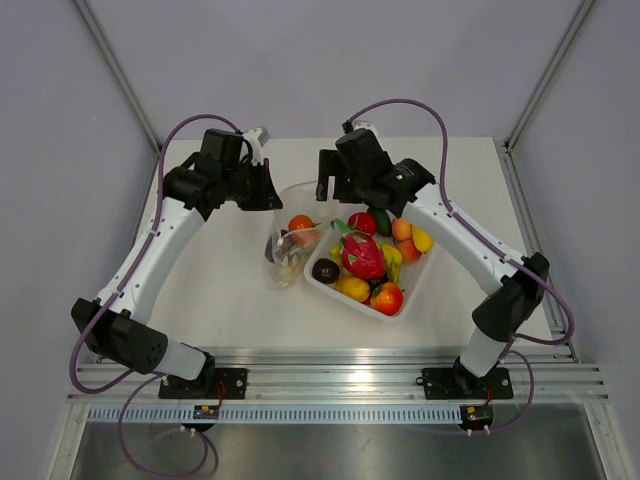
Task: Place the food in the zip-top bag and seal the zipper
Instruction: Place the fake vegetable in the zipper food storage bag.
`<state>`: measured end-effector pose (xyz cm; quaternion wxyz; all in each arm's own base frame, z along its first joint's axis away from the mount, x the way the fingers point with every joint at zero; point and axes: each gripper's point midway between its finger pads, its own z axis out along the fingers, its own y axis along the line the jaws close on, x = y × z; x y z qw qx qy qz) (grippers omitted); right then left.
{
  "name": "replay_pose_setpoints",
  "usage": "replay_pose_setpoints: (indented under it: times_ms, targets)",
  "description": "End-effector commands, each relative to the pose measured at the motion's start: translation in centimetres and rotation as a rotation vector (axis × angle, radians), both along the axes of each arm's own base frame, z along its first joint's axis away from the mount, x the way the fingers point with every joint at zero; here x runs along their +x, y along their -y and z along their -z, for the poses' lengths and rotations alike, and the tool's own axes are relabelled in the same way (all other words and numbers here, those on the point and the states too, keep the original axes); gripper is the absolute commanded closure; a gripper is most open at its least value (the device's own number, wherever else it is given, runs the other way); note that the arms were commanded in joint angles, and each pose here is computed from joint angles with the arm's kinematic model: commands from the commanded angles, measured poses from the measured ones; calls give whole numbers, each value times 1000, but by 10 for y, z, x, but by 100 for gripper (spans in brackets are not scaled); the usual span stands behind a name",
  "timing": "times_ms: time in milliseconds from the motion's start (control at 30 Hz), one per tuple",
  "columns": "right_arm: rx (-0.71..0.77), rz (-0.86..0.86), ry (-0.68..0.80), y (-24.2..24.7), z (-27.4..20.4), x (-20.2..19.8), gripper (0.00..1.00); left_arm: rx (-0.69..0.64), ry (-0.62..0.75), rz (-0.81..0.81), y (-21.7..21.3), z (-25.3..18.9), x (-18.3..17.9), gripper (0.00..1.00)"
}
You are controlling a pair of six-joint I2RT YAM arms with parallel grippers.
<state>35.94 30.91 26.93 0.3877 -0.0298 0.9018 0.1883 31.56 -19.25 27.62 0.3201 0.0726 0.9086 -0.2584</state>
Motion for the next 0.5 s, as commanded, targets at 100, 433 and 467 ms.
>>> replay_pose_setpoints:
  times_ms: [100,433,467]
  targets:
    - [-37,181,121,74,-33,6,13,-51,54,22,7,-19,-3,100]
    - [-206,368,-71,187,62,13,21,-53,61,29,8,-20,-4,100]
    - [-224,380,-81,190,67,13,21,-53,60,29,8,-20,-4,100]
